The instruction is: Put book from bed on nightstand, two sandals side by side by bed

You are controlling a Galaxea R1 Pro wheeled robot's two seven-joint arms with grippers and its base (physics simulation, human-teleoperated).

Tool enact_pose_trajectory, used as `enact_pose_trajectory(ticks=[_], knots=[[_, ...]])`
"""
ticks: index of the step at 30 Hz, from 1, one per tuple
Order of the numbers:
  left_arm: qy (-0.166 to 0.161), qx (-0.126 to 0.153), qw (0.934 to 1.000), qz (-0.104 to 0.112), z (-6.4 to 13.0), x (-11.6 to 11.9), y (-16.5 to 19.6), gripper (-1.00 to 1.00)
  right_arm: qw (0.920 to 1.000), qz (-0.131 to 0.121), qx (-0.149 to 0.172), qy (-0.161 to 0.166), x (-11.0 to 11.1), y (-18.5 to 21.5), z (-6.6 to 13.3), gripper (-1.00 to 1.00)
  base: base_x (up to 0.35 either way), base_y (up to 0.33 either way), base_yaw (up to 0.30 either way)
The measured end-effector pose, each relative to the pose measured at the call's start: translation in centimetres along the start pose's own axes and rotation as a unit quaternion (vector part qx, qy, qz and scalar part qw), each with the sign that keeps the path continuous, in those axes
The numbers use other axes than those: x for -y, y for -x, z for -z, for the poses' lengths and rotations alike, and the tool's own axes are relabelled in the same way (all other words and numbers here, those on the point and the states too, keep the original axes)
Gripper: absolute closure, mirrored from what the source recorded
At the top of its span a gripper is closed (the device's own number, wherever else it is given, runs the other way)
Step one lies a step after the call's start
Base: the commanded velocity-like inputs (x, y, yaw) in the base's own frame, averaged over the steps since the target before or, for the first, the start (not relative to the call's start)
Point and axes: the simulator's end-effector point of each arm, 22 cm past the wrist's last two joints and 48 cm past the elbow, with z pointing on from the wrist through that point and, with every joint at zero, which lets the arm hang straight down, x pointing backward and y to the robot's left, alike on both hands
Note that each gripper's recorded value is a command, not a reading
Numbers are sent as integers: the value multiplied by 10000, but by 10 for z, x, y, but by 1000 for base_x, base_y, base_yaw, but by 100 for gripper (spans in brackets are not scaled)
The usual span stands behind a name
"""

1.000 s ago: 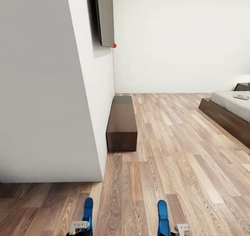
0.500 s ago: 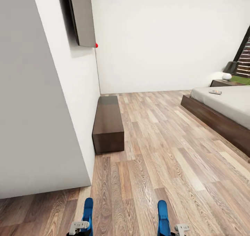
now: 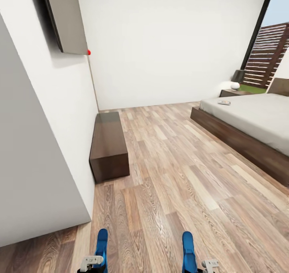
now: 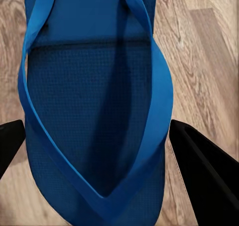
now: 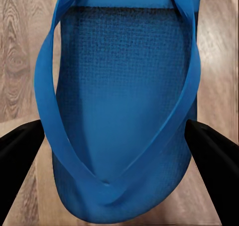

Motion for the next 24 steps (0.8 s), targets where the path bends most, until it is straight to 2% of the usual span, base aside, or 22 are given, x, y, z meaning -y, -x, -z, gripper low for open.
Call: enact_pose_trajectory(ticks=[18, 24], knots=[[-25, -10, 10000, 17, -1, 4, -1, 100, 10000, 0, 0, 0, 0, 0, 0, 100, 0, 0, -281], [-30, -217, 9997, 107, -2, 8, -23, 100, 10000, 0, 0, 0, 0, 0, 0, 100, 0, 0, -279]])
